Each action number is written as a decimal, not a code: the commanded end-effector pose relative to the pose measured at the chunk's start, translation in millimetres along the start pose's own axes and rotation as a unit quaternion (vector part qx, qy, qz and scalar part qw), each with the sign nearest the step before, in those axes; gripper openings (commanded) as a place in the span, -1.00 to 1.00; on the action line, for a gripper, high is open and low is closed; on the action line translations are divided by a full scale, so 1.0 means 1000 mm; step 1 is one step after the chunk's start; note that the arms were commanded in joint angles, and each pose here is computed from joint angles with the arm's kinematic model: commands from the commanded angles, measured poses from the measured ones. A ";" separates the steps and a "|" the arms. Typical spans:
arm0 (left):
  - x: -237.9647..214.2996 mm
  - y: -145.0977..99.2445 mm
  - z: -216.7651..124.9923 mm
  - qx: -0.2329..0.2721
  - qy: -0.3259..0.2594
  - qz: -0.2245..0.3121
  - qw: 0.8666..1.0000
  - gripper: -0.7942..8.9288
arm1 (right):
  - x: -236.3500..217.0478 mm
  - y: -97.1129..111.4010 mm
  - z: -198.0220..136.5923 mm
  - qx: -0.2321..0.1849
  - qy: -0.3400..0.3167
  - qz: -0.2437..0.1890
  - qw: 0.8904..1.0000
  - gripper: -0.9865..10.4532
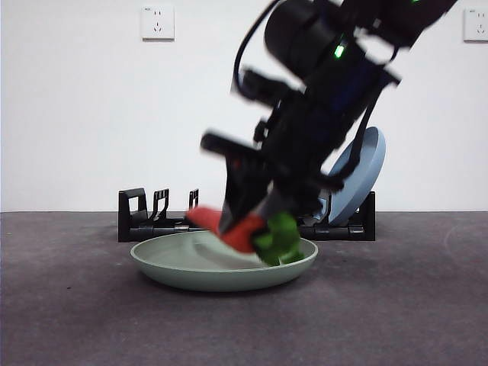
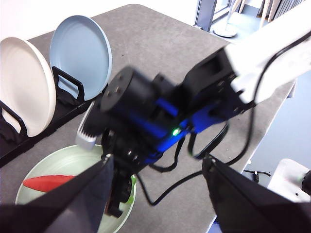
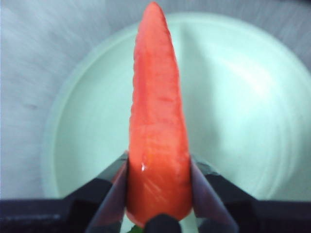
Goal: Take the green plate from the plate rack,put the plate on the table,take the carrot from the table,put the carrot in the plate
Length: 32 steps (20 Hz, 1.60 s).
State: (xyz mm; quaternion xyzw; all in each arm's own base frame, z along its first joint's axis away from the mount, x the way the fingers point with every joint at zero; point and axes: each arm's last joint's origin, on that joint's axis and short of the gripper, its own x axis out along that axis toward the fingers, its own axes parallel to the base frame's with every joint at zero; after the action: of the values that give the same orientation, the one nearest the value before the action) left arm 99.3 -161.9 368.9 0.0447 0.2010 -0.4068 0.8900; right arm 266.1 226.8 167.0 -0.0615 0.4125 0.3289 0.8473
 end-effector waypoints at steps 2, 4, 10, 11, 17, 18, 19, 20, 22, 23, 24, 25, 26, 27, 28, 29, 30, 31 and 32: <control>0.000 0.000 -0.003 0.001 0.011 0.001 1.000 -0.19 | 0.020 -0.003 -0.012 0.009 0.025 -0.018 0.999 -0.86; 0.000 0.000 -0.004 0.002 0.018 0.002 1.000 -0.19 | 0.022 -0.003 -0.013 0.009 0.028 -0.018 0.999 -0.80; 0.000 0.000 -0.004 0.003 0.019 0.002 1.000 -0.19 | 0.010 0.000 -0.004 0.006 0.002 -0.014 1.000 0.16; 0.000 0.000 -0.004 0.003 0.019 0.002 1.000 -0.19 | 0.003 0.001 0.000 0.005 -0.007 -0.013 1.000 0.16; 0.000 0.000 -0.005 0.006 0.023 0.003 1.000 -0.19 | -0.074 0.011 0.013 0.003 -0.027 -0.006 1.000 0.16; 0.000 0.000 -0.006 0.007 0.025 0.003 1.000 -0.19 | -0.095 0.013 0.011 0.004 -0.018 -0.007 1.000 0.16; 0.000 0.000 -0.006 0.007 0.027 0.003 1.000 -0.19 | -0.111 0.014 0.007 0.004 -0.010 -0.008 1.000 0.16; 0.000 0.000 -0.006 0.008 0.030 0.004 1.000 -0.19 | -0.132 0.015 0.002 0.002 0.001 -0.009 1.000 0.16; 0.000 0.001 -0.008 0.009 0.040 0.005 0.999 -0.19 | -0.166 0.018 -0.010 -0.002 0.019 0.002 1.000 0.16; 0.000 0.001 -0.010 0.010 0.046 0.006 0.999 -0.19 | -0.181 0.018 -0.017 -0.002 0.024 0.003 1.000 0.16; 0.000 0.001 -0.011 0.011 0.054 0.007 0.998 -0.19 | -0.197 0.019 -0.024 -0.004 0.029 0.006 1.000 0.16; 0.000 0.001 -0.012 0.012 0.061 0.007 0.998 -0.19 | -0.208 0.020 -0.030 -0.007 0.032 0.012 0.999 0.16; -0.001 0.002 -0.014 0.013 0.069 0.008 0.998 -0.19 | -0.221 0.020 -0.037 -0.007 0.032 0.013 0.999 0.16; -0.001 0.002 -0.015 0.014 0.074 0.008 0.997 -0.19 | -0.229 0.020 -0.042 -0.007 0.032 0.013 0.999 0.15; -0.001 0.002 -0.016 0.015 0.080 0.009 0.997 -0.19 | -0.238 0.020 -0.047 -0.007 0.031 0.013 0.999 0.15; -0.001 0.002 -0.017 0.016 0.087 0.009 0.996 -0.20 | -0.245 0.021 -0.052 -0.007 0.029 0.013 0.999 0.08; -0.001 0.002 -0.019 0.017 0.093 0.010 0.996 -0.24 | -0.252 0.021 -0.056 -0.008 0.025 0.013 1.000 -0.11; -0.002 0.003 -0.019 0.018 0.098 0.011 0.995 -0.43 | -0.256 0.021 -0.058 -0.008 0.021 0.014 1.000 -0.35; -0.002 0.003 -0.021 0.019 0.103 0.012 0.994 -0.76 | -0.260 0.021 -0.060 -0.010 0.013 0.015 1.000 -0.71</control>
State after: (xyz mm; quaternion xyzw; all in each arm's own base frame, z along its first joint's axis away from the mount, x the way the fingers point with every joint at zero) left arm 94.2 -153.3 351.3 0.1033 0.2842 -0.3907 0.8694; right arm 98.3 87.9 324.3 -0.0629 0.4231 0.3403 0.8374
